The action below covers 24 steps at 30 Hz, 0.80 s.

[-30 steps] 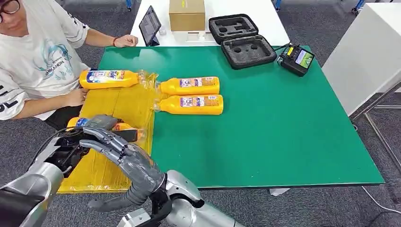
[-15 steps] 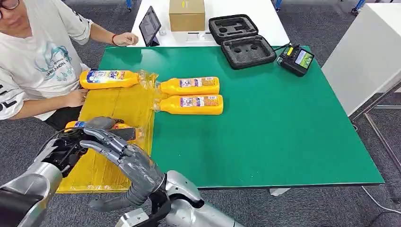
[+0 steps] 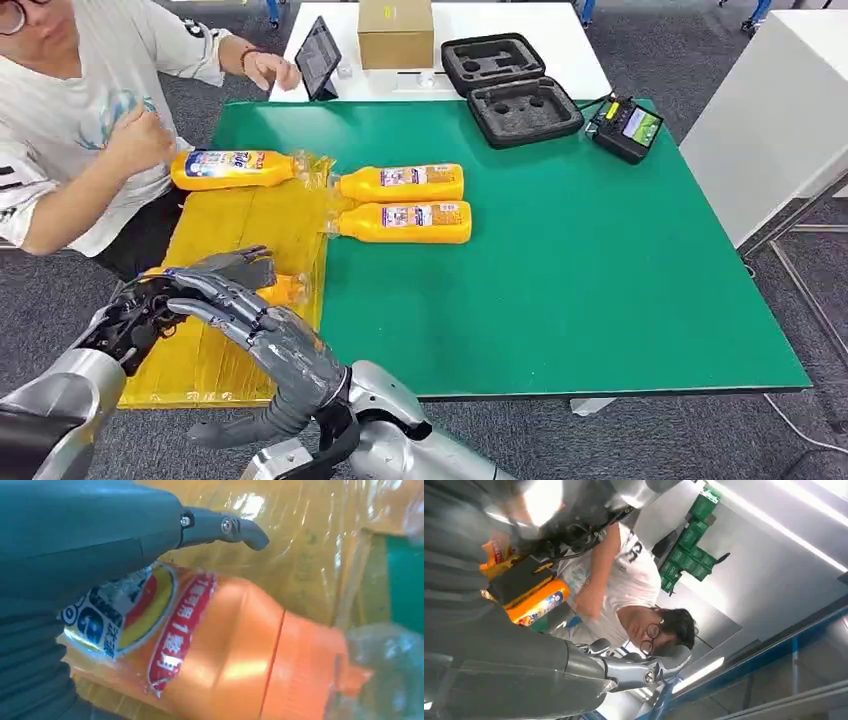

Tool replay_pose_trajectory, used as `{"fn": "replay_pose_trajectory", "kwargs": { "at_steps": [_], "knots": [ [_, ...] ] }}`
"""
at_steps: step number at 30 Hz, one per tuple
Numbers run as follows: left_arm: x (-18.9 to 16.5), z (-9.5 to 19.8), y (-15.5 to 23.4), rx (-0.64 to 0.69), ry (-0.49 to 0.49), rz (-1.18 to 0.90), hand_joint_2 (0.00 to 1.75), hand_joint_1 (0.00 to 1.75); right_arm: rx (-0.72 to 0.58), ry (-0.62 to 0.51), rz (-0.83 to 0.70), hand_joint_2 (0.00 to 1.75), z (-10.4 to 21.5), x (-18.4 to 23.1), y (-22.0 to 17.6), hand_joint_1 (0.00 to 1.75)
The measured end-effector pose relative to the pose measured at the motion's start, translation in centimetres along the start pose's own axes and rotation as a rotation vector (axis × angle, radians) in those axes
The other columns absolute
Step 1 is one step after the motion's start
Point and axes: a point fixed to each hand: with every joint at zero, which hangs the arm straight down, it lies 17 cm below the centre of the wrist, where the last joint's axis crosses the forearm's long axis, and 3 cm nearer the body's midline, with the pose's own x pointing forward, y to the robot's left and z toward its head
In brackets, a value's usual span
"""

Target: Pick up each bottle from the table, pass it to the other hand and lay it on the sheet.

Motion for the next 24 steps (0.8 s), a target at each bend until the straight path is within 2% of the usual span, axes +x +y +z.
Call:
{"fn": "replay_pose_trajectory", "kwargs": {
  "at_steps": [6, 9, 15, 19, 24],
  "knots": [
    [0.8, 0.1, 0.5, 0.049, -0.05, 0.125, 0.0, 0.0, 0.003, 0.004, 0.003, 1.75, 0.0, -0.1, 0.0, 0.0],
    [1.1, 0.2, 2.0, 0.166, -0.082, 0.174, 0.0, 0.0, 0.008, 0.003, 0.011, 1.75, 0.1, -0.1, 0.2, 0.0],
    [0.4, 2.3, 7.0, 0.521, -0.16, 0.421, 0.0, 0.0, 0.017, 0.008, 0.028, 1.75, 0.3, -0.4, 0.4, 0.0],
    [-1.3, 6.8, 12.1, 0.91, -0.183, 0.428, 0.0, 0.0, 0.016, 0.022, 0.027, 1.75, 0.4, -0.7, 0.7, 0.0],
    [-2.8, 12.1, 15.7, 1.224, -0.142, 0.41, 0.0, 0.0, 0.017, 0.034, 0.023, 1.75, 0.5, -1.0, 1.0, 0.0]
  ]
}}
